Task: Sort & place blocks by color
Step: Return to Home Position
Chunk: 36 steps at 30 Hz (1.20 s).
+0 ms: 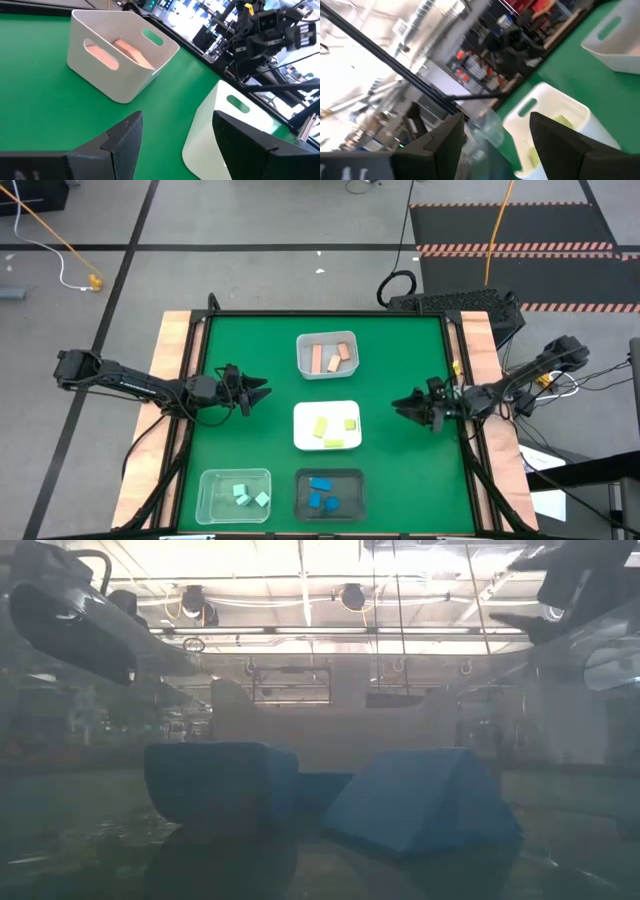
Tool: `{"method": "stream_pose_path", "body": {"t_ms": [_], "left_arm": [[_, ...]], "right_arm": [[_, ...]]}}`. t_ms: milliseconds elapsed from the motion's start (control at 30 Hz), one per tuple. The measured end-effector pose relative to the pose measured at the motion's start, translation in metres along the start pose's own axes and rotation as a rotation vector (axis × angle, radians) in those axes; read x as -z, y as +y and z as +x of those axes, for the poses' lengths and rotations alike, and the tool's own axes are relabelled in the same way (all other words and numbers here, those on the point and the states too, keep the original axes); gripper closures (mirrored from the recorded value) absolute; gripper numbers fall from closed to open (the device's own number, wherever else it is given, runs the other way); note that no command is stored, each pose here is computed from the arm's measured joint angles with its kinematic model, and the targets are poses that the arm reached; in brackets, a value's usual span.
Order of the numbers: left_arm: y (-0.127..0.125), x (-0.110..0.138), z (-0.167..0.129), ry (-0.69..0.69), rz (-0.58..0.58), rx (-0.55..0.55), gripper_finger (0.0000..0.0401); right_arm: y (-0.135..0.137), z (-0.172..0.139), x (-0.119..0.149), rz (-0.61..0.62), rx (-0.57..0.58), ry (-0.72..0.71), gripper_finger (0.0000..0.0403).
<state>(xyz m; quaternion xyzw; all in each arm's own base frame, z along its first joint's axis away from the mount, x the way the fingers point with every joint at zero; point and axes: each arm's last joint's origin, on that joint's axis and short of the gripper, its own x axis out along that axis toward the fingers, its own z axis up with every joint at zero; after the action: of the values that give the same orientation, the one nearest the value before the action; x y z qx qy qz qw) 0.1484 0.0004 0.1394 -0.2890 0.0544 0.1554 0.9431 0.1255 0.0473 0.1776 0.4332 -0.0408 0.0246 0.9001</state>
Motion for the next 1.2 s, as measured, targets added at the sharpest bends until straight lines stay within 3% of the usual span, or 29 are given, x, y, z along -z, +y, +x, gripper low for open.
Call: {"method": "stream_pose_path", "body": {"t_ms": [867, 1200], "left_arm": [[-0.002, -0.002, -0.001, -0.012, -0.006, 0.018, 0.0162], [-0.002, -0.002, -0.001, -0.011, -0.004, 0.017, 0.0162]], "right_arm": [[0.022, -0.032, -0.041, 0.177, -0.281, -0.257, 0.0184], [0.019, -0.038, -0.055, 0.178, -0.281, -0.398, 0.0184]]}}
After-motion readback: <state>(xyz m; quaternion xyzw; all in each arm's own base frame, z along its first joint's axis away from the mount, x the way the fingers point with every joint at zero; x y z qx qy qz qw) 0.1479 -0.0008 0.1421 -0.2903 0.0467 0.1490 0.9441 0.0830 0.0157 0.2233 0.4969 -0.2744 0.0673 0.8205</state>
